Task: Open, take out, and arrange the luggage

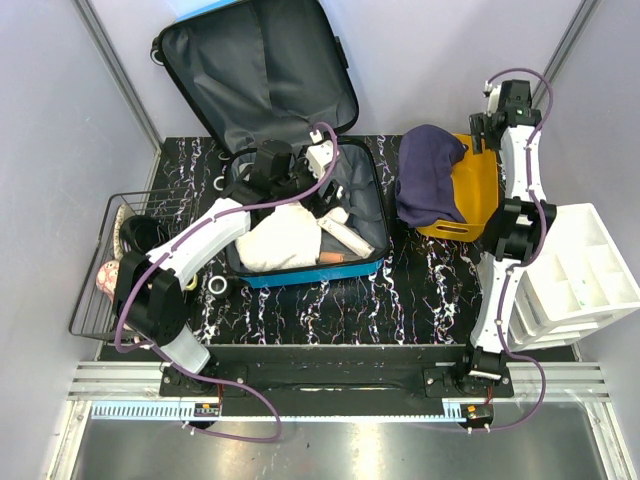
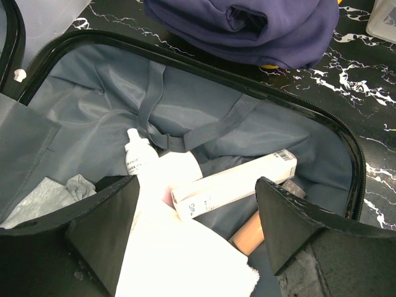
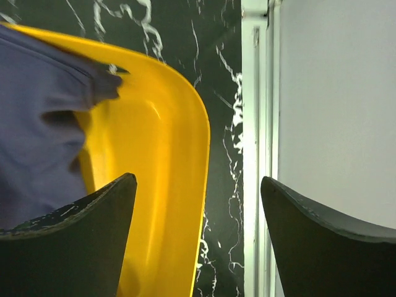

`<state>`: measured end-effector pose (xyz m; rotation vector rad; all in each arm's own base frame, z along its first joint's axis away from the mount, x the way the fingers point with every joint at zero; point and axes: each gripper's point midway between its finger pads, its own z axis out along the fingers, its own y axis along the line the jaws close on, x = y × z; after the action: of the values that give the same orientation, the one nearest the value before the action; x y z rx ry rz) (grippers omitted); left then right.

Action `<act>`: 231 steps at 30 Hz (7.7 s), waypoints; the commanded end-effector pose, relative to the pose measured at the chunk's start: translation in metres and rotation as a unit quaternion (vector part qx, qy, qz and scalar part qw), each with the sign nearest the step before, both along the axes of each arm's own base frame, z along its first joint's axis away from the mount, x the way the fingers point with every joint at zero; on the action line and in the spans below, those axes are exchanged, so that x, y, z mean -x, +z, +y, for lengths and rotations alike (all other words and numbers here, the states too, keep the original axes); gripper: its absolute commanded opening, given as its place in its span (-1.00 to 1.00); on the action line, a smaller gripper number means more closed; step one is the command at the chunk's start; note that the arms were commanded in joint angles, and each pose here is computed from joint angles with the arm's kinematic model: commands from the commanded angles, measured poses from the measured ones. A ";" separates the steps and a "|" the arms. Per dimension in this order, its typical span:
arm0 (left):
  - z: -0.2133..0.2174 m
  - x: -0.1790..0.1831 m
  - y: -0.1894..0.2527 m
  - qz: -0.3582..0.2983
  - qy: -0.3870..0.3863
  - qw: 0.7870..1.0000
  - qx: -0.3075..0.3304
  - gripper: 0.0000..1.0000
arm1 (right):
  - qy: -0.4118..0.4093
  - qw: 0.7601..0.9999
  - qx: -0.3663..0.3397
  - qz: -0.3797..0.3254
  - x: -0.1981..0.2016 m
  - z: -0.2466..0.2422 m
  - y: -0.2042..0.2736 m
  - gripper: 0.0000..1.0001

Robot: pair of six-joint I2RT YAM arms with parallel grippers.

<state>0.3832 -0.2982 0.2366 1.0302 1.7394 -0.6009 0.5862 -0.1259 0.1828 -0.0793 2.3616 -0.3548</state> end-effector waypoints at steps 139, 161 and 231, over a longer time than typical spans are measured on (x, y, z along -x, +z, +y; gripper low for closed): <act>-0.221 -0.014 -0.101 -0.203 -0.229 0.936 -0.173 -1.00 | 0.040 0.995 0.081 0.044 0.040 -0.024 0.035 -1.00; -0.211 -0.010 -0.075 -0.206 -0.214 0.940 -0.165 -0.31 | 0.100 0.980 0.145 0.088 0.028 -0.026 -0.016 -0.99; 0.192 -0.116 -0.058 0.054 0.124 0.965 -0.224 0.56 | 0.322 0.934 -0.155 0.011 0.044 0.139 0.032 0.99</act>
<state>0.4666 -0.1227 0.1752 1.0289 2.1569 -0.2237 0.5454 0.0195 0.1400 -0.8244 2.2946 0.4308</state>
